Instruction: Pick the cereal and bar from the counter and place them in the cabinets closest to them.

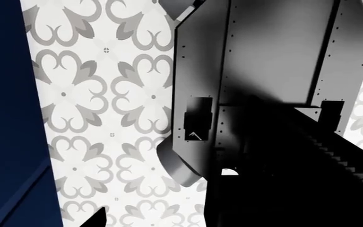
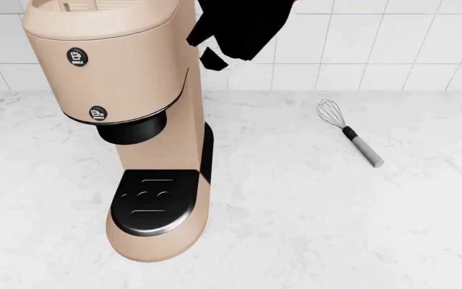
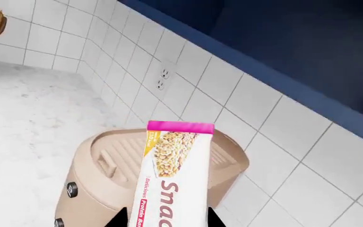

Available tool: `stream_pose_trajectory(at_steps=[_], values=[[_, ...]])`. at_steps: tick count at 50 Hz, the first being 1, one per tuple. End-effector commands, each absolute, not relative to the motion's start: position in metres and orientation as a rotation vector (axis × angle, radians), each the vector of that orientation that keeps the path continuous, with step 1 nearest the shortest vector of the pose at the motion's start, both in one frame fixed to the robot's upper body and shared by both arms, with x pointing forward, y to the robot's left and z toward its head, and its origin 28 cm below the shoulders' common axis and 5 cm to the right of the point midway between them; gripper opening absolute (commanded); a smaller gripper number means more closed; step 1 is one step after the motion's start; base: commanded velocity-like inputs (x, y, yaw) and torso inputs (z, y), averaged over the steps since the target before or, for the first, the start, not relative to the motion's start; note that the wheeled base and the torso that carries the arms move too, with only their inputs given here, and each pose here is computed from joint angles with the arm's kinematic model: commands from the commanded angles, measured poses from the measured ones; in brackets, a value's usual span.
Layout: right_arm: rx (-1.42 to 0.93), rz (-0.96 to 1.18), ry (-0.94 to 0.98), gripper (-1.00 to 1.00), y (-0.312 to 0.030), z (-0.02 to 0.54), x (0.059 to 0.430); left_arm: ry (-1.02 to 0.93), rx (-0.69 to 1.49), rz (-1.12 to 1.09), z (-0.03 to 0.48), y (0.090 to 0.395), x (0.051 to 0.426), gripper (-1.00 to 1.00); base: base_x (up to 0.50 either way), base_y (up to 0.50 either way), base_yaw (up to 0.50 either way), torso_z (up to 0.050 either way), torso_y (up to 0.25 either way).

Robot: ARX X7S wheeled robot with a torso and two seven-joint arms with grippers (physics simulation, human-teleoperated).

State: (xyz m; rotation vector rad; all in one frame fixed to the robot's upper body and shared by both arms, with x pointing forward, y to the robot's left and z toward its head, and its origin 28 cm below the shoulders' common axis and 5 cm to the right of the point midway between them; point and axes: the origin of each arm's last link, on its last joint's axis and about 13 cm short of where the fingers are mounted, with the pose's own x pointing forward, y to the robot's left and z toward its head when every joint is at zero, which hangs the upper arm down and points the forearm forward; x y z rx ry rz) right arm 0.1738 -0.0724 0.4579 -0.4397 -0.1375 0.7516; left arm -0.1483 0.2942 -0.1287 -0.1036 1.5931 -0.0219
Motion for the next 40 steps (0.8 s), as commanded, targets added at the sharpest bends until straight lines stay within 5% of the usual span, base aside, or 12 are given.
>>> stream_pose_trajectory(at_steps=[1,40], values=[[-0.41,0.793,-0.26,-1.0,-0.067,0.474,0.166,1.591,-0.101,-0.021,-0.129,0.294,-0.148,1.0,0.0,0.0,0.0,0.0,0.0],[-0.256,0.693,-0.625,-1.0,-0.057,0.594,0.178,1.586,-0.11,-0.021,-0.129,0.294,-0.148,1.0,0.0,0.0,0.0,0.0,0.0]])
